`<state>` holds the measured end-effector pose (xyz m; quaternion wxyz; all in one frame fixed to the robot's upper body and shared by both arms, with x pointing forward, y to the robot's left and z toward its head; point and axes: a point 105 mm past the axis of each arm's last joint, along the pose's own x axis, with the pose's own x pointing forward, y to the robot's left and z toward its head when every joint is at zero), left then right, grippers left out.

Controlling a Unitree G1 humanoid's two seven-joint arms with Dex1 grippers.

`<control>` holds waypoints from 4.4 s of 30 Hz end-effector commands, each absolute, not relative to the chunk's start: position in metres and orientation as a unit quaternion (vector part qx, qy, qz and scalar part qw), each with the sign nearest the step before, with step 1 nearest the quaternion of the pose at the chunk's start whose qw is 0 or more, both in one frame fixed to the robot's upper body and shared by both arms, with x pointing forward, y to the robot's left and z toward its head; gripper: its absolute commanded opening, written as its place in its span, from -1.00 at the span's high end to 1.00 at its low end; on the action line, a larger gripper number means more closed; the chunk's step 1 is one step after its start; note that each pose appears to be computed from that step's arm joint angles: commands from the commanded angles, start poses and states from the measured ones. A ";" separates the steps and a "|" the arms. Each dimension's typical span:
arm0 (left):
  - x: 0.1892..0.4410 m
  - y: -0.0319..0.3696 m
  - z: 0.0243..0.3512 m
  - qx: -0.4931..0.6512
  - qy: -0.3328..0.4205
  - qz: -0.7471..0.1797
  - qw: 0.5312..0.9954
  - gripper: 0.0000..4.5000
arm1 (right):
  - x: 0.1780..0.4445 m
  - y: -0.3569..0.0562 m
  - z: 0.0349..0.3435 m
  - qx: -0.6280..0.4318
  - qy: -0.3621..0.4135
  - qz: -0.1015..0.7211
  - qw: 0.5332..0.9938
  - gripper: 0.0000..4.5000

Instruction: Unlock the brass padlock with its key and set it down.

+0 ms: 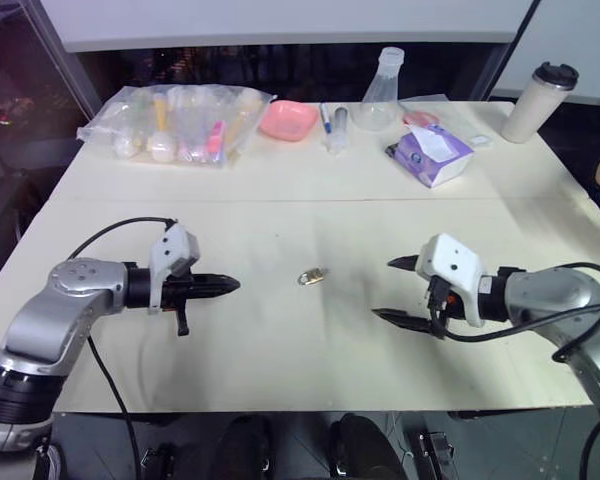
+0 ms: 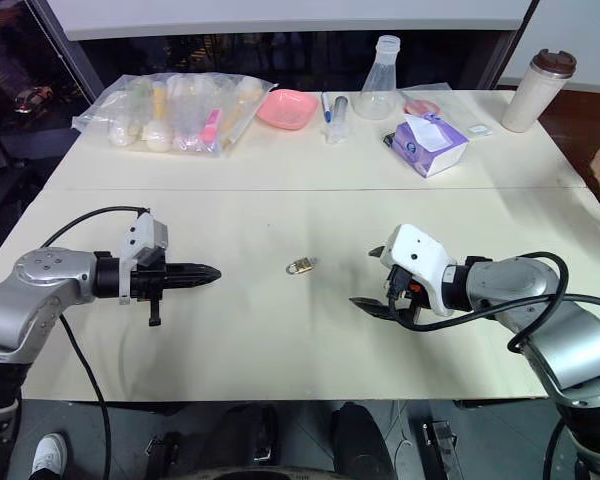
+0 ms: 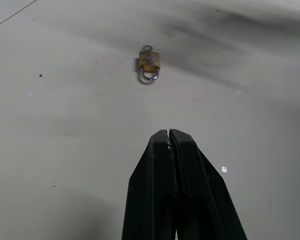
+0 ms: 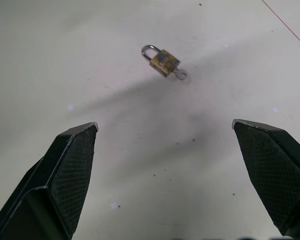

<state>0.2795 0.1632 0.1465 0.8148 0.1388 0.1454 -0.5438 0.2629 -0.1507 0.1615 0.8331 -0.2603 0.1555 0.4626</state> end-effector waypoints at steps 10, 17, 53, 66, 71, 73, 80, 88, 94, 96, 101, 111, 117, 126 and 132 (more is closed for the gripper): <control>0.277 0.154 0.163 0.146 0.126 -0.557 0.808 1.00 | 0.261 -0.146 0.172 -0.294 0.128 0.467 0.824 -0.99; 0.275 0.150 0.158 0.144 0.127 -0.563 0.804 1.00 | 0.258 -0.146 0.168 -0.301 0.135 0.473 0.817 -0.99; 0.328 0.063 0.095 0.173 0.048 -0.549 0.816 -0.99 | 0.267 -0.145 0.171 -0.318 0.116 0.433 0.835 -1.00; 0.352 0.037 0.080 0.202 0.034 -0.527 0.825 -0.99 | 0.261 -0.147 0.171 -0.319 0.116 0.407 0.848 -1.00; 0.351 0.033 0.075 0.211 0.035 -0.531 0.820 -0.99 | 0.261 -0.147 0.171 -0.319 0.116 0.404 0.849 -1.00; 0.350 0.034 0.072 0.214 0.038 -0.532 0.818 -0.64 | 0.261 -0.147 0.171 -0.319 0.117 0.404 0.849 -1.00; 0.345 0.036 0.069 0.217 0.045 -0.540 0.812 0.67 | 0.261 -0.146 0.171 -0.320 0.116 0.407 0.848 -1.00; 0.346 0.068 0.110 0.210 0.033 -0.580 0.786 0.67 | 0.271 -0.133 0.178 -0.344 0.077 0.414 0.839 -1.00; 0.332 0.095 0.161 0.189 0.014 -0.650 0.736 0.67 | 0.282 -0.113 0.183 -0.367 0.021 0.439 0.820 -1.00; 0.333 0.101 0.175 0.187 0.009 -0.656 0.731 0.67 | 0.288 -0.108 0.185 -0.389 -0.002 0.438 0.810 -1.00; 0.335 0.107 0.201 0.203 0.005 -0.670 0.714 0.67 | 0.304 -0.093 0.185 -0.496 -0.095 0.433 0.747 -1.00; 0.344 0.100 0.210 0.219 -0.007 -0.675 0.704 0.67 | 0.309 -0.056 0.210 -0.590 -0.265 0.396 0.652 -1.00; 0.345 0.097 0.211 0.215 -0.012 -0.679 0.701 0.67 | 0.311 -0.047 0.214 -0.596 -0.292 0.387 0.640 -1.00; 0.343 0.093 0.212 0.209 -0.016 -0.686 0.697 0.67 | 0.316 -0.041 0.213 -0.600 -0.302 0.384 0.633 -0.01; 0.341 0.094 0.210 0.212 -0.014 -0.686 0.696 0.67 | 0.315 -0.040 0.214 -0.599 -0.305 0.386 0.632 0.97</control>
